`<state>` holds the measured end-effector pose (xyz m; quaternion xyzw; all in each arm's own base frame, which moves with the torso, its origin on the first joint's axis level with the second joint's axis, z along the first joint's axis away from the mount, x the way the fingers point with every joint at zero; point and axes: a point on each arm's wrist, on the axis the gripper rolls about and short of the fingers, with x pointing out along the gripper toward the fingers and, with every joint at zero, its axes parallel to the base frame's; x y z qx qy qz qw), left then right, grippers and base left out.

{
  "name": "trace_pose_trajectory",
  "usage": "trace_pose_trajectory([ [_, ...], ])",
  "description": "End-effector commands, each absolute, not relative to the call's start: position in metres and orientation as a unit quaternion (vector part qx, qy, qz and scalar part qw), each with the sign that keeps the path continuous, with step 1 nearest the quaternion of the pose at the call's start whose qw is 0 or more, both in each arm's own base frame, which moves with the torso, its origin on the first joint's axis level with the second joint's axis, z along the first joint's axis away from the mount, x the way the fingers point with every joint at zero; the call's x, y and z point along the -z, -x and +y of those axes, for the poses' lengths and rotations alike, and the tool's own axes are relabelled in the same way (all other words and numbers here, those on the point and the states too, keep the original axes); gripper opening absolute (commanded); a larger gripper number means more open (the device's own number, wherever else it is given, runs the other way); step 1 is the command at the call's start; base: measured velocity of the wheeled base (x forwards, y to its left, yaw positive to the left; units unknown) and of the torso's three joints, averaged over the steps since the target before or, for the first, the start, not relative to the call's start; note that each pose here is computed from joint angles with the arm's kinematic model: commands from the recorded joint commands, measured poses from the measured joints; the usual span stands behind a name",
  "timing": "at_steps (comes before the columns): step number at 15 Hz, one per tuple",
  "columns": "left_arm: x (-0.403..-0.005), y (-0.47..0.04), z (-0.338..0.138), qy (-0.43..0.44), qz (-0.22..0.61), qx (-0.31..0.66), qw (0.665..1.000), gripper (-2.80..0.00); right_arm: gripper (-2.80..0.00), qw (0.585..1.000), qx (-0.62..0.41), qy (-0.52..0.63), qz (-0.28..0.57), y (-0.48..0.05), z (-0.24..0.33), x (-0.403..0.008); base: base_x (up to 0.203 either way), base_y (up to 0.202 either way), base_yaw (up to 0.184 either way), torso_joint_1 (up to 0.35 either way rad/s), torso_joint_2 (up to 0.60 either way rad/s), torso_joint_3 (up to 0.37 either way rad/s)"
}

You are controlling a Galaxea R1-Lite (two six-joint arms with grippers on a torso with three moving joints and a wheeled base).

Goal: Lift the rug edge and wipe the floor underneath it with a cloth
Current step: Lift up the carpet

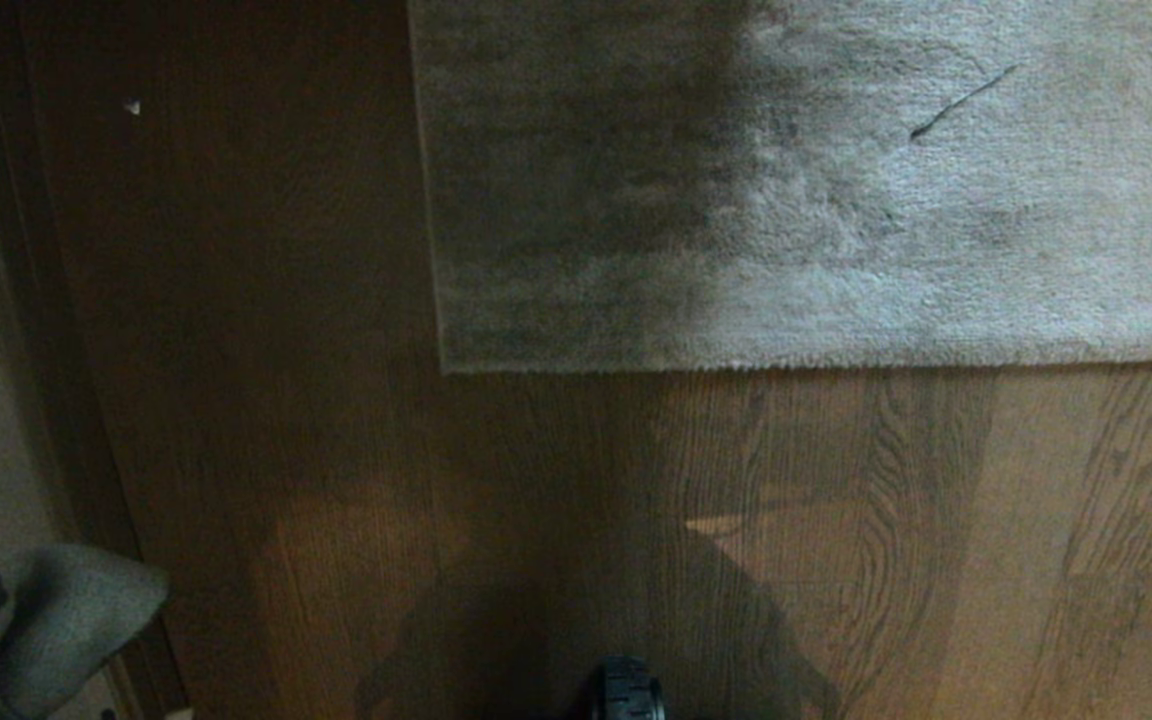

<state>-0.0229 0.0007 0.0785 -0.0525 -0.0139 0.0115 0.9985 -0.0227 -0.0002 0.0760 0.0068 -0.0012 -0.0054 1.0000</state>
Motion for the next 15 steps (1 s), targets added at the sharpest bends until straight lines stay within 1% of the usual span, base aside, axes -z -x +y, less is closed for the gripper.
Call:
trace_pose_trajectory([
  [1, -0.0782, 0.0229, 0.0007, 0.053, -0.014, -0.012, 0.998, -2.80, -2.80, 1.000, 0.005, -0.007, -0.002, 0.0227, -0.0002, -0.0760, 0.000, 0.000, 0.000, 0.000, 0.00, 0.000],
  [15, -0.0784, 0.0230, 0.0007, 0.052, -0.014, -0.012, 0.999, -2.80, -2.80, 1.000, 0.006, -0.007, -0.002, 0.0227, -0.0002, -0.0760, 0.000, 0.000, 0.000, 0.000, 0.00, 0.000],
])
